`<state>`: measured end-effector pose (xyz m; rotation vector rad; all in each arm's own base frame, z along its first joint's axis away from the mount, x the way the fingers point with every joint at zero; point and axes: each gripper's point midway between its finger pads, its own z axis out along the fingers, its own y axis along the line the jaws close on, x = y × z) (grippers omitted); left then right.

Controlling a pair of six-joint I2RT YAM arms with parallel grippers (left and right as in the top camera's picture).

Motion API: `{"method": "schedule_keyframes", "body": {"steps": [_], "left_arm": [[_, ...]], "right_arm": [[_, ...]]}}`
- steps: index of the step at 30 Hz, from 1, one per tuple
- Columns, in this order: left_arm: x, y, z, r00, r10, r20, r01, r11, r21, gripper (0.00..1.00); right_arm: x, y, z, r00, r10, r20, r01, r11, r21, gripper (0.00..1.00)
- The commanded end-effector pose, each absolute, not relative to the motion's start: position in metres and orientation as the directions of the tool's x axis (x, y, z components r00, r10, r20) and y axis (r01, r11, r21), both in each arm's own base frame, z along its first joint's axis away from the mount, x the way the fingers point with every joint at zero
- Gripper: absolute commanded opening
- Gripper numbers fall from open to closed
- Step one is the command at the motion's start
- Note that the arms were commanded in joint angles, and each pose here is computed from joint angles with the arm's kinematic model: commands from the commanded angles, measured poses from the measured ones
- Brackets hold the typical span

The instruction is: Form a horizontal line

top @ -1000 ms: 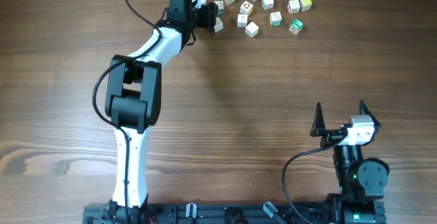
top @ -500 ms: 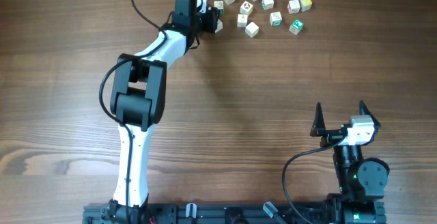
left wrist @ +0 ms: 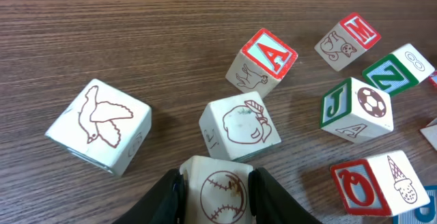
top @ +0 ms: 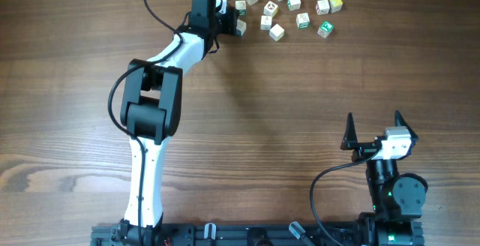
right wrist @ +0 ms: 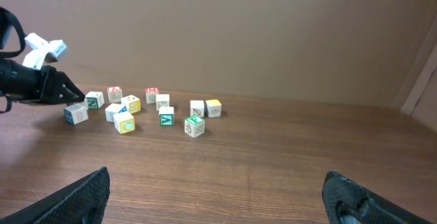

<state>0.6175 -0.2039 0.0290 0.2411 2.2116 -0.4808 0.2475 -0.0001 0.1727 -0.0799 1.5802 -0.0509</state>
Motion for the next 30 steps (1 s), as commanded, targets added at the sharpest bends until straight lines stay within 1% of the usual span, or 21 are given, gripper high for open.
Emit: {"method": "schedule_keyframes", "body": {"steps": [1, 6, 10, 11, 12, 13, 15, 17, 20, 25, 30], "left_arm": [[0.625, -0.187, 0.074, -0.583, -0.004, -0.812, 0.323, 0.916, -0.236, 0.32], [0.622, -0.175, 0.084, -0.599, -0.01, -0.8, 0.304, 0.923, -0.238, 0.3], [0.616, -0.171, 0.083, -0.629, -0.006, -0.778, 0.291, 0.926, -0.242, 0.3], [0.614, -0.171, 0.082, -0.635, -0.004, -0.772, 0.289, 0.926, -0.243, 0.33], [0.613, -0.171, 0.08, -0.641, -0.003, -0.768, 0.287, 0.926, -0.244, 0.38], [0.612, -0.171, 0.079, -0.646, -0.002, -0.763, 0.286, 0.927, -0.244, 0.46], [0.61, -0.172, 0.076, -0.656, 0.002, -0.755, 0.285, 0.927, -0.245, 0.59], [0.608, -0.174, 0.074, -0.663, 0.006, -0.749, 0.287, 0.926, -0.246, 0.65], [0.607, -0.179, 0.073, -0.663, 0.011, -0.748, 0.293, 0.924, -0.246, 0.65], [0.607, -0.188, 0.07, -0.655, 0.019, -0.755, 0.309, 0.919, -0.245, 0.6], [0.606, -0.193, 0.059, -0.661, 0.026, -0.75, 0.315, 0.917, -0.246, 0.59]], "right_arm": [[0.247, 0.003, 0.174, 0.0, -0.078, -0.997, -0.032, 0.996, -0.078, 1.0], [0.247, 0.003, 0.174, 0.0, -0.078, -0.997, -0.032, 0.996, -0.078, 1.0], [0.247, 0.003, 0.174, 0.0, -0.078, -0.997, -0.032, 0.996, -0.078, 1.0], [0.247, 0.003, 0.174, 0.0, -0.077, -0.997, -0.032, 0.996, -0.077, 1.0], [0.247, 0.003, 0.174, 0.0, -0.078, -0.997, -0.032, 0.996, -0.078, 1.0], [0.247, 0.003, 0.174, 0.0, -0.078, -0.997, -0.033, 0.996, -0.078, 1.0], [0.247, 0.003, 0.174, 0.0, -0.078, -0.997, -0.033, 0.996, -0.078, 1.0], [0.247, 0.003, 0.174, 0.0, -0.078, -0.997, -0.032, 0.996, -0.078, 1.0], [0.247, 0.003, 0.174, 0.0, -0.078, -0.997, -0.033, 0.996, -0.078, 1.0], [0.247, 0.003, 0.174, 0.0, -0.077, -0.997, -0.032, 0.996, -0.077, 1.0], [0.247, 0.003, 0.174, 0.0, -0.077, -0.997, -0.032, 0.996, -0.077, 1.0]]}}
